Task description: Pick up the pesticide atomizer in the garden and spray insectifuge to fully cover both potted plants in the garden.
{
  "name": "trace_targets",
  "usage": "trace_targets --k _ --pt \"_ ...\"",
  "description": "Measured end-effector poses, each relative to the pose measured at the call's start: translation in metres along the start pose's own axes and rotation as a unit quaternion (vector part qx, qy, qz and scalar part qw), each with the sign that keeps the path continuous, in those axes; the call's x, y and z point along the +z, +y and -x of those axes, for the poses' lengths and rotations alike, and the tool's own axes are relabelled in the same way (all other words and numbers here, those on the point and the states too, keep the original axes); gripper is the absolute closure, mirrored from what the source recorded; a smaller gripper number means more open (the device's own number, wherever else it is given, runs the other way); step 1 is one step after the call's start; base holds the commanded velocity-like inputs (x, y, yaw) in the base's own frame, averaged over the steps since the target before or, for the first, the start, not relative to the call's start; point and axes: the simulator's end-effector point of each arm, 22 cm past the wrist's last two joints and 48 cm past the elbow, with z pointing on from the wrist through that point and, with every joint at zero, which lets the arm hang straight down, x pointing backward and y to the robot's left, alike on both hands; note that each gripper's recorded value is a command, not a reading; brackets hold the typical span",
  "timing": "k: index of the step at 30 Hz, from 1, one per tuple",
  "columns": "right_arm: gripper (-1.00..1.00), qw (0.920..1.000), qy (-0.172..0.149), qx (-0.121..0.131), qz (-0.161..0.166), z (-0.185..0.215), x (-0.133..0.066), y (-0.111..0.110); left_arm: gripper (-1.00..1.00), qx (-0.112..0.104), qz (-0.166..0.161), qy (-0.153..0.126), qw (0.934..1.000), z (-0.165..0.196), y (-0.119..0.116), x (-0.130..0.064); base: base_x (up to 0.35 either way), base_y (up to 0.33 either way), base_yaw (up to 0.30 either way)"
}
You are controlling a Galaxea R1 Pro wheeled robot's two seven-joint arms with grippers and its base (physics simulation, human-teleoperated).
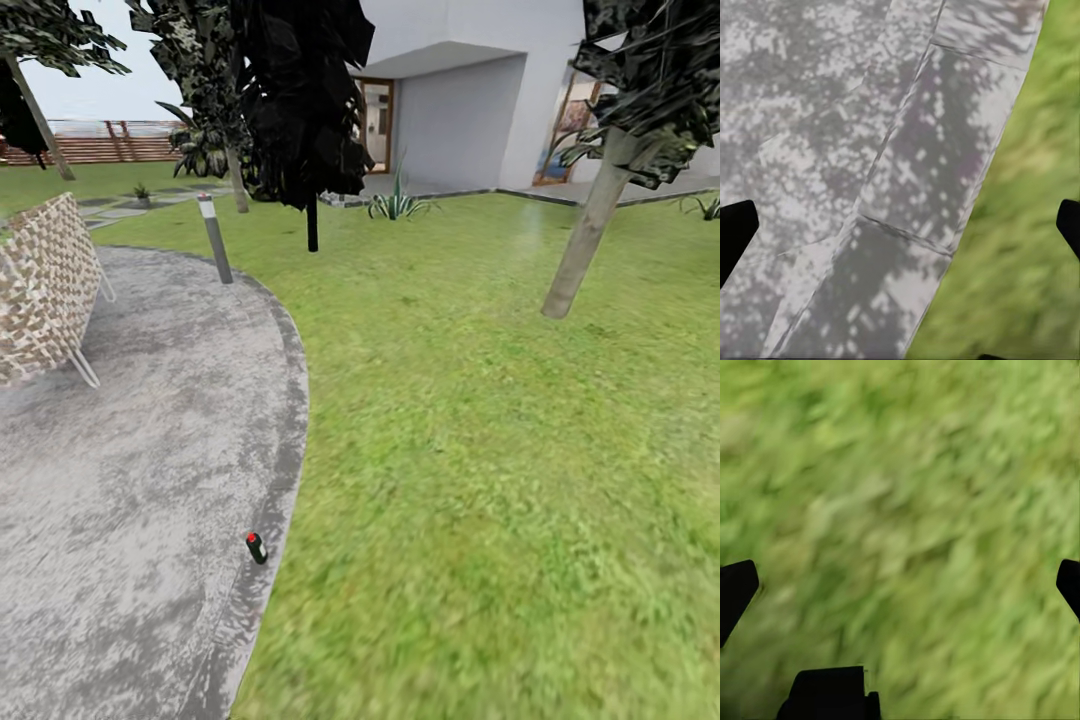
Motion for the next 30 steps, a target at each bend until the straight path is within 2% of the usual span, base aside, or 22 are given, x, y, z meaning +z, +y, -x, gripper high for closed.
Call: trace_targets --k 15,19,21,23,26,30 --pt "-1.0 1.0 0.007 -0.002 0.002 -0.005 0.0 0.001 -1.0 0.002 0.0 0.007 1.0 -0.006 0.0 0.0 0.13 -0.229 0.246" --pt "-1.0 1.0 0.004 -0.003 0.002 -0.003 0.001 0.0 -1.0 0.002 -0.002 0.002 1.0 0.0 -0.002 0.002 0.168 -0.247 0.066" --pt "-1.0 1.0 -0.007 -0.003 0.0 0.008 0.003 -0.001 -1.0 0.004 -0.005 -0.005 1.0 0.007 -0.006 0.004 0.08 -0.118 0.005" --pt "-1.0 0.9993 -0.037 -0.003 -0.005 0.038 0.008 -0.006 -1.0 0.006 -0.01 -0.012 0.9999 0.017 -0.011 0.008 0.033 -0.048 0.002" --pt "-1.0 0.9946 -0.103 0.0 -0.014 0.113 0.021 -0.012 -1.0 0.005 -0.019 -0.046 0.9987 0.069 -0.026 0.028 0.012 -0.017 0.001" --pt "-1.0 0.9867 -0.162 0.007 -0.019 0.193 0.034 -0.015 -1.0 0.005 -0.029 -0.084 0.9961 0.128 -0.042 0.046 0.003 -0.005 0.0"
